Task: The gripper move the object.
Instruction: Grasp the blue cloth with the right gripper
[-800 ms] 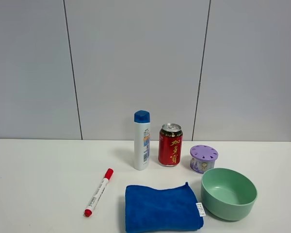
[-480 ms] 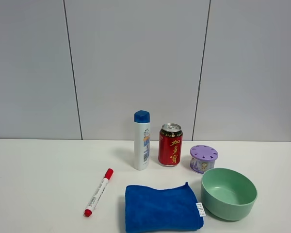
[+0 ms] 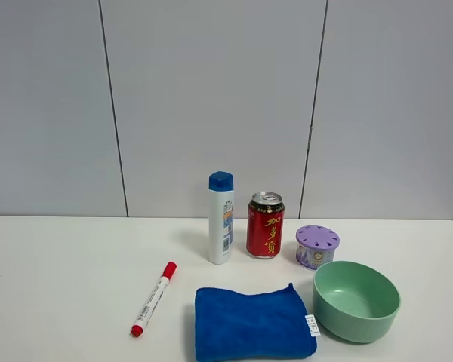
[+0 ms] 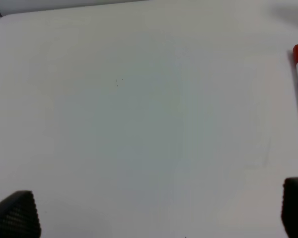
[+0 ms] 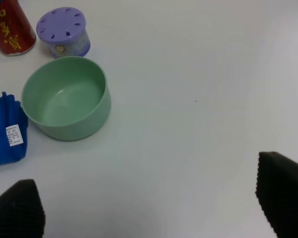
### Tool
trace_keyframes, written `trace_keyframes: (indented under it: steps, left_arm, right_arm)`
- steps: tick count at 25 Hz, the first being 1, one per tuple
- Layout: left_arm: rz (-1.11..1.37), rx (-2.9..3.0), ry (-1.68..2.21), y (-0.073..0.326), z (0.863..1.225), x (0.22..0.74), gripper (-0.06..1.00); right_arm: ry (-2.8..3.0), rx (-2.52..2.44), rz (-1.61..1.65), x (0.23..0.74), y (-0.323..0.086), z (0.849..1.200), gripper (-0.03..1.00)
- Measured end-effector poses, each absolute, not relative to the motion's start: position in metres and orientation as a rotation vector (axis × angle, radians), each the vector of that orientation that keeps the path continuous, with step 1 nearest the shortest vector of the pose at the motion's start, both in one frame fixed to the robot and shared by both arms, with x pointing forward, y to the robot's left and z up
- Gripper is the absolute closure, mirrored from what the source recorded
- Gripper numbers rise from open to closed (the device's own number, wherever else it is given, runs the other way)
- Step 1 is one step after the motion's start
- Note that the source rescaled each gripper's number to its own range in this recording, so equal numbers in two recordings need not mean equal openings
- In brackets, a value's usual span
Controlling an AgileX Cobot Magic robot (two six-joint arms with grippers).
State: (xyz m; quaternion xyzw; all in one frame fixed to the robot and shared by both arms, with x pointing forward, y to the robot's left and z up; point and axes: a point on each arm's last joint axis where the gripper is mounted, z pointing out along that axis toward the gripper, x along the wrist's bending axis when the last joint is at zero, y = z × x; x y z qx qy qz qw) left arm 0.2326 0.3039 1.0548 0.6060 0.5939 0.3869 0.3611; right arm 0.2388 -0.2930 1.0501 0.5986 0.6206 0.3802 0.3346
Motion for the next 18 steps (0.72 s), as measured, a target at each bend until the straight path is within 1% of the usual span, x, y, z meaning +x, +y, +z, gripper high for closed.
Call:
trace_keyframes:
  steps: [18]
  left_arm:
    - [0.997,1.561,1.53,0.3039,1.0548,0.2326,-0.06]
  right_arm:
    - [1.62,1.562,0.992,0.2388,-0.293,1.0501,-0.03]
